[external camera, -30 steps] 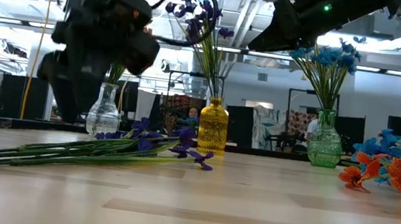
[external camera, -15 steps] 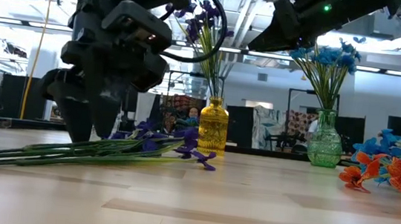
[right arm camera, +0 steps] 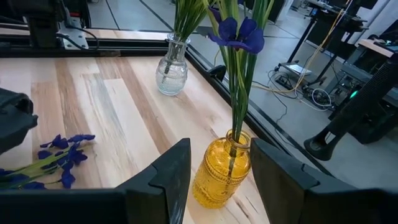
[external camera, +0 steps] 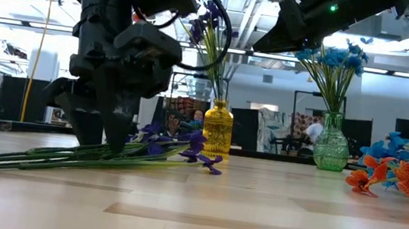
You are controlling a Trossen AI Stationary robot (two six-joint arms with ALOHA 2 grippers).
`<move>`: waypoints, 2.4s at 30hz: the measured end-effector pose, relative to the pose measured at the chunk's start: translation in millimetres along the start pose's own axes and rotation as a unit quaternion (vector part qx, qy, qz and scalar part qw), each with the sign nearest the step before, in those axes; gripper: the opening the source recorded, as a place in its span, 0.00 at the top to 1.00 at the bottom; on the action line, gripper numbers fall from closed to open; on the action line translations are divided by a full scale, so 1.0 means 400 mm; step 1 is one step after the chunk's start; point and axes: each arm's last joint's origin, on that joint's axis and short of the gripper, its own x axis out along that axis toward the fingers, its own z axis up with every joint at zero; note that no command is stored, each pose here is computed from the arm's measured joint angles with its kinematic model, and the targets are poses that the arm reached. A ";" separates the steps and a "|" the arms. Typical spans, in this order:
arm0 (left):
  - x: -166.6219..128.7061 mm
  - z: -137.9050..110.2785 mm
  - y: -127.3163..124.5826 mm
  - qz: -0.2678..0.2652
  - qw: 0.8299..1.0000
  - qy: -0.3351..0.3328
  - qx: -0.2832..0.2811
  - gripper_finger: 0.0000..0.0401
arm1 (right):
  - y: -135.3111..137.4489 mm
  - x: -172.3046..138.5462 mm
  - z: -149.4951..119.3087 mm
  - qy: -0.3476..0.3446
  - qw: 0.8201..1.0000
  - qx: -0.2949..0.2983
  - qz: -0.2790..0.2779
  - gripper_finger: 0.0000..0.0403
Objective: Sort flowers into vase by color
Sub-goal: Put the left purple flower into the orange vase
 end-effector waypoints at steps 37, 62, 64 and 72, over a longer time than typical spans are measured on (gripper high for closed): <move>-0.075 0.030 0.004 0.008 0.991 -0.133 0.023 1.00 | 0.023 -0.055 0.025 -0.031 0.998 0.009 0.061 0.53; -0.306 0.062 -0.051 -0.046 0.877 -0.457 0.142 1.00 | 0.014 -0.191 0.080 -0.079 0.974 0.136 0.164 0.53; -0.313 0.065 -0.059 -0.055 0.867 -0.471 0.151 1.00 | 0.026 -0.195 0.076 -0.073 0.970 0.143 0.181 0.53; -0.338 0.073 -0.080 -0.067 0.831 -0.523 0.178 1.00 | 0.070 -0.198 0.057 -0.049 0.965 0.153 0.208 0.53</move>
